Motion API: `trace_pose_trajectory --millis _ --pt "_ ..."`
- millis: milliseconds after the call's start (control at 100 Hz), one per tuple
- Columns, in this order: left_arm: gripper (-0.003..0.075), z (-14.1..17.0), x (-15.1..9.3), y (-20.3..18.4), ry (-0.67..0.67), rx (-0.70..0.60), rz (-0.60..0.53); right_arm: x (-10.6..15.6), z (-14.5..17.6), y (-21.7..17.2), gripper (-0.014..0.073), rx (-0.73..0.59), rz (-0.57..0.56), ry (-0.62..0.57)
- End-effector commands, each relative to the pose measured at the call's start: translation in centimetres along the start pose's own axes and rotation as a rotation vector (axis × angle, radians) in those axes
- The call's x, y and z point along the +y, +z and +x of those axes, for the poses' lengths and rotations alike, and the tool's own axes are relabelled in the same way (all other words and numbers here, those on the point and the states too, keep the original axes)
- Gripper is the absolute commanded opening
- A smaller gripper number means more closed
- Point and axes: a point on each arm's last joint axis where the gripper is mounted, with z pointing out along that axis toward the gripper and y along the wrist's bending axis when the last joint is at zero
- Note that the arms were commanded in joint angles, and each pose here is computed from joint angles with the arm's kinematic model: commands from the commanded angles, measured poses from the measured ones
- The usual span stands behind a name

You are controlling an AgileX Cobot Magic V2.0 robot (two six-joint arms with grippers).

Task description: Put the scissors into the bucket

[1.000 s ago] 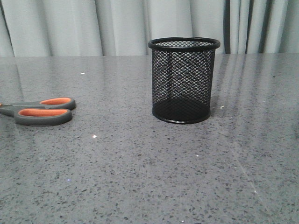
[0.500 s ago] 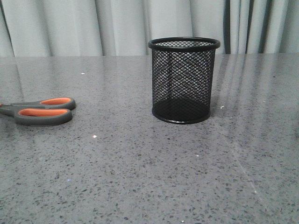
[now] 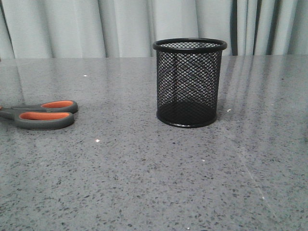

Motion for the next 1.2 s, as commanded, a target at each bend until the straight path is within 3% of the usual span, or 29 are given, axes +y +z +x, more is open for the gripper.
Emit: trace_pose_trajectory --millis 0,490,1080,1190 --pt "0.0463 -0.9 1.2 -0.7 0.026 -0.019 -0.059 0.1 -1.3 -0.9 0.0519 -0.099 -0.001 -0.005" --pt "0.0463 -0.4 4.3 3.6 0.083 0.051 0.089 0.1 -1.3 -0.9 0.0519 -0.096 -0.002 -0.005" --pt "0.0459 -0.8 4.8 5.6 0.079 0.025 0.124 0.1 -1.3 -0.9 0.0519 -0.096 -0.002 -0.005" --pt "0.0414 -0.9 4.6 5.6 0.117 0.012 0.144 0.1 -1.3 -0.9 0.0519 -0.096 -0.002 -0.005"
